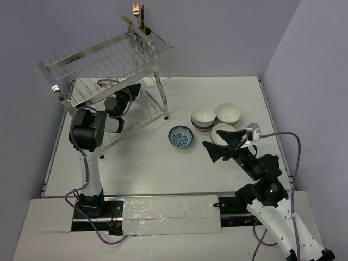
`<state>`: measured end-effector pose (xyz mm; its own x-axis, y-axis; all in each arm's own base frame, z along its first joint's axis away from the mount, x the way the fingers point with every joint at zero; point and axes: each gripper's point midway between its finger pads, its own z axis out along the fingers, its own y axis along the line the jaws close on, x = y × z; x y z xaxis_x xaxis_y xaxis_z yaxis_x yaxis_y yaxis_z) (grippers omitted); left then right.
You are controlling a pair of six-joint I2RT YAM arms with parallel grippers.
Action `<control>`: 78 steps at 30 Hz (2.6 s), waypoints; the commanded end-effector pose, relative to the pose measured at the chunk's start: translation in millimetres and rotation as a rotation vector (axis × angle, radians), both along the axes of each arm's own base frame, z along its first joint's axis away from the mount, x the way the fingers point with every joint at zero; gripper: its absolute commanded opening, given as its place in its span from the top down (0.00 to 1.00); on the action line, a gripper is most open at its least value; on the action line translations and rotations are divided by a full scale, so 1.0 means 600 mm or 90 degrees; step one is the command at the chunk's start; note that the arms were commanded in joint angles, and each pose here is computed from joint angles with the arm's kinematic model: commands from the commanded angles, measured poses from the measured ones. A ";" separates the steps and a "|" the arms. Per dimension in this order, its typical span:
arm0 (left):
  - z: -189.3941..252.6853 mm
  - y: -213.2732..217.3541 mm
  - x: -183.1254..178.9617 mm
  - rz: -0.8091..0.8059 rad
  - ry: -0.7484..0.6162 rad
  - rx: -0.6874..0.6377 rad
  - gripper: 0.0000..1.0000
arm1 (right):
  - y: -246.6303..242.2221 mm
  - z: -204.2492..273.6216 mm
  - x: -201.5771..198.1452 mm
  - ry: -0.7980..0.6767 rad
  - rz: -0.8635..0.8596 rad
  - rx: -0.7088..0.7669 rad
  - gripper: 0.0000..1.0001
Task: Load the bowls into the dish rack
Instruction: Insert the bowl into the dish rack.
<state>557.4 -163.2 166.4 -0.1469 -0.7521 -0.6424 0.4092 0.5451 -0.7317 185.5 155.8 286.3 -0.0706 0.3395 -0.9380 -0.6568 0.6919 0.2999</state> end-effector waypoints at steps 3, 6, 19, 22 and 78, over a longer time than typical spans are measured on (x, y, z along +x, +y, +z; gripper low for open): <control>0.177 -0.009 -0.078 -0.047 -0.320 -0.053 1.00 | 0.009 0.015 -0.004 -0.029 0.020 0.001 0.07; 0.170 -0.009 -0.075 -0.048 -0.313 -0.060 1.00 | 0.009 0.015 -0.005 -0.029 0.021 -0.001 0.07; 0.143 -0.009 -0.068 -0.052 -0.285 -0.066 1.00 | 0.012 0.015 -0.008 -0.031 0.030 -0.004 0.08; 0.143 -0.008 -0.069 -0.052 -0.283 -0.072 1.00 | 0.011 0.016 -0.009 -0.035 0.029 -0.001 0.08; 0.058 0.056 -0.086 0.034 -0.138 -0.106 0.62 | 0.014 0.013 -0.010 -0.031 0.032 -0.011 0.08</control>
